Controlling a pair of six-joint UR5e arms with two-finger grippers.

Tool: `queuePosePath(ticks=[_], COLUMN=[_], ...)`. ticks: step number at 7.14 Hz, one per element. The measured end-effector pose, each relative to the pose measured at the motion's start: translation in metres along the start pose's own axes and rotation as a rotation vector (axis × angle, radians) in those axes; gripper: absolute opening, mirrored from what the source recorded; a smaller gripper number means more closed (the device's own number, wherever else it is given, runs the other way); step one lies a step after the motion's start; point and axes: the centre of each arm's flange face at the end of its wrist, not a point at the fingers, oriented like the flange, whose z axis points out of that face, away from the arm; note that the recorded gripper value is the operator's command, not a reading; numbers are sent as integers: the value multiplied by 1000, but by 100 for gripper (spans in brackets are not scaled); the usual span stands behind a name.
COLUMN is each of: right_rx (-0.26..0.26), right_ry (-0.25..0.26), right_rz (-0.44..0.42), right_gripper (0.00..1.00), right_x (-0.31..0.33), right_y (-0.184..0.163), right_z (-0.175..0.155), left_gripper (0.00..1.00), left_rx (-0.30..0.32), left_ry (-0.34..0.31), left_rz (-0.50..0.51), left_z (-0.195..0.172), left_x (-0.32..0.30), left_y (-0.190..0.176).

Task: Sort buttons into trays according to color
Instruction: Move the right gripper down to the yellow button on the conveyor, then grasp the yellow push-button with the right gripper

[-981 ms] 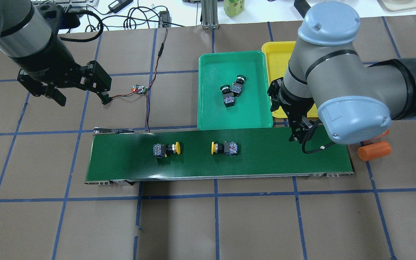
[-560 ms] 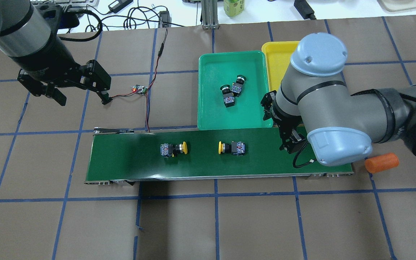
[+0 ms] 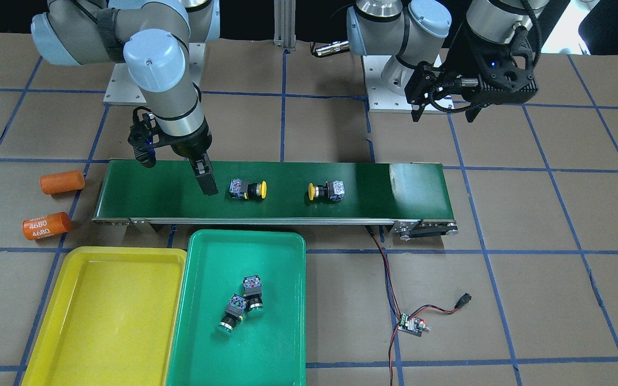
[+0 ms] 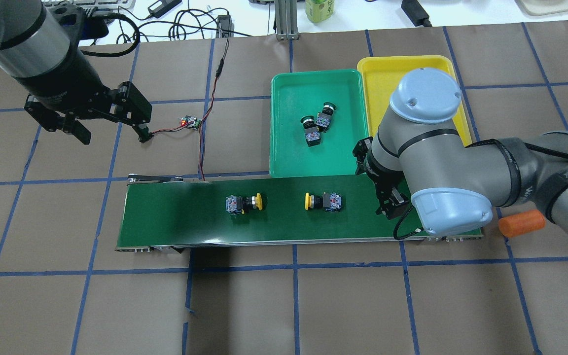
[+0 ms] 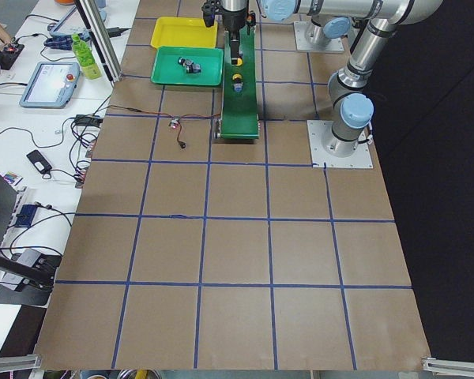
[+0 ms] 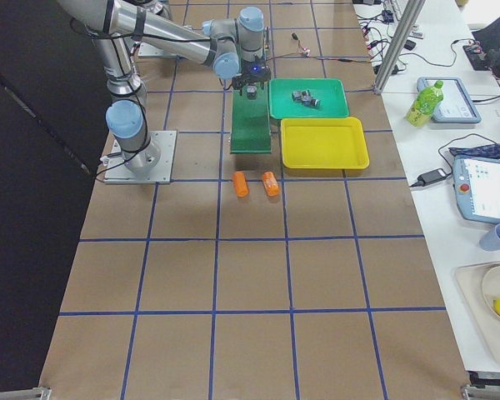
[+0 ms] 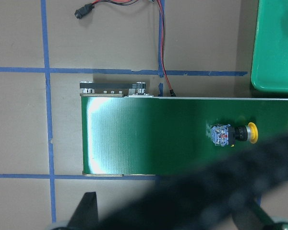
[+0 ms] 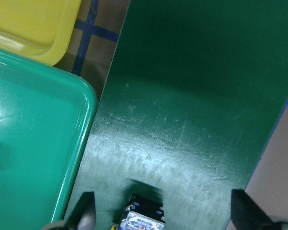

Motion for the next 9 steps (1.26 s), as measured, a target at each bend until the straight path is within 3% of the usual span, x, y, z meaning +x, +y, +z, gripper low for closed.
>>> queuePosePath(ticks=[3, 5, 7, 9], right_rx=[-32, -31, -32, -32], right_ry=[27, 45, 57, 52], right_rz=[-19, -20, -22, -22], right_gripper=[100, 88, 0, 0], right_x=[-4, -5, -7, -10], right_y=[11, 10, 9, 4], right_z=[27, 36, 42, 42], left_gripper=[100, 100, 100, 100], left_rx=[4, 7, 9, 10], left_ry=[0, 1, 1, 1], left_rz=[-2, -4, -5, -4], left_z=[-1, -2, -3, -3], left_x=[0, 0, 0, 0], left_y=[0, 1, 1, 1])
